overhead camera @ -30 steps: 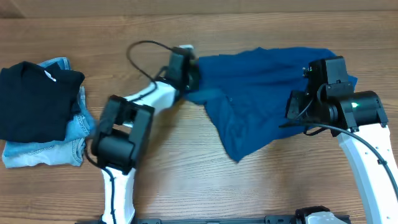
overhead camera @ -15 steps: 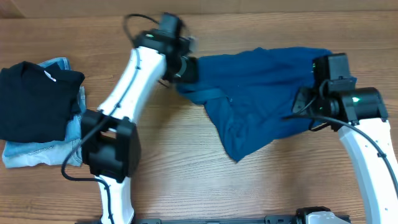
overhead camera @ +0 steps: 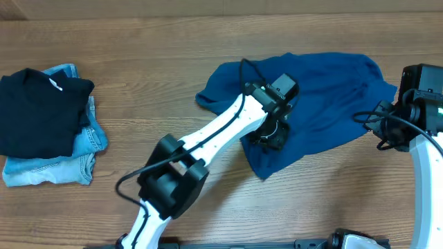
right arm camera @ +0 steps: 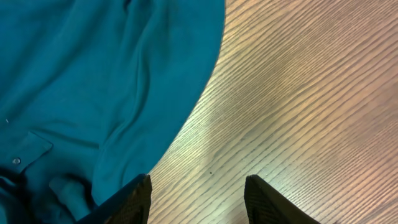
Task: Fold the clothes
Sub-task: 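Lift the teal shirt with both grippers and stretch it between them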
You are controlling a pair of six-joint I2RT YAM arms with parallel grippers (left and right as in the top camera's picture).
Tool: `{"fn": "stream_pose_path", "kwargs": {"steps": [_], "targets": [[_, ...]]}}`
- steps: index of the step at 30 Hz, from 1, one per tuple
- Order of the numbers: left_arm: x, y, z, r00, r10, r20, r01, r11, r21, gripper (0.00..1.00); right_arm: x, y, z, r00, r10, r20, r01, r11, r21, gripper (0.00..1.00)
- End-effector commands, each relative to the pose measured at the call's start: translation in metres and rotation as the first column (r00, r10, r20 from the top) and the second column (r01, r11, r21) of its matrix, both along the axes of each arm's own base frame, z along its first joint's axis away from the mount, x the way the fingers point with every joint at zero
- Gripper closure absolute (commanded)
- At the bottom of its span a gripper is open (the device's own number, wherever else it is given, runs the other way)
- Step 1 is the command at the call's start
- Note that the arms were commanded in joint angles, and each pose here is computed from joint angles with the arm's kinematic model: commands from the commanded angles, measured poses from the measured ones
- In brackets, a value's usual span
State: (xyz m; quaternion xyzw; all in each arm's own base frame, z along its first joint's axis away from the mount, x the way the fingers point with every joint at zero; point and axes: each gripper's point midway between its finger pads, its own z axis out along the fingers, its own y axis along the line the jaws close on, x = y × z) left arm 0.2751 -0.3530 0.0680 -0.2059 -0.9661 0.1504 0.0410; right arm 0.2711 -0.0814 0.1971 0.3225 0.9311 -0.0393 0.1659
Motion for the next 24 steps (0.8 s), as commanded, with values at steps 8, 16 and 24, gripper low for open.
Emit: {"fn": "stream_pose_path", "kwargs": {"steps": [8, 16, 24], "targets": [[0.009, 0.024, -0.038, 0.999, 0.039, 0.031, -0.044, 0.985, 0.166, 0.44, 0.003, 0.002, 0.006, 1.0, 0.0, 0.023, -0.001, 1.0, 0.018, 0.47], [0.0, 0.028, -0.025, 0.999, -0.027, -0.033, 0.031, 0.992, 0.126, 0.96, 0.003, 0.002, 0.006, 1.0, 0.007, 0.022, -0.007, 1.0, 0.015, 0.47], [0.037, 0.21, 0.125, 0.919, 0.372, 0.128, -0.389, 0.907, 0.162, 0.96, 0.004, 0.002, 0.007, 1.0, 0.014, 0.025, -0.014, 1.0, 0.012, 0.47]]}}
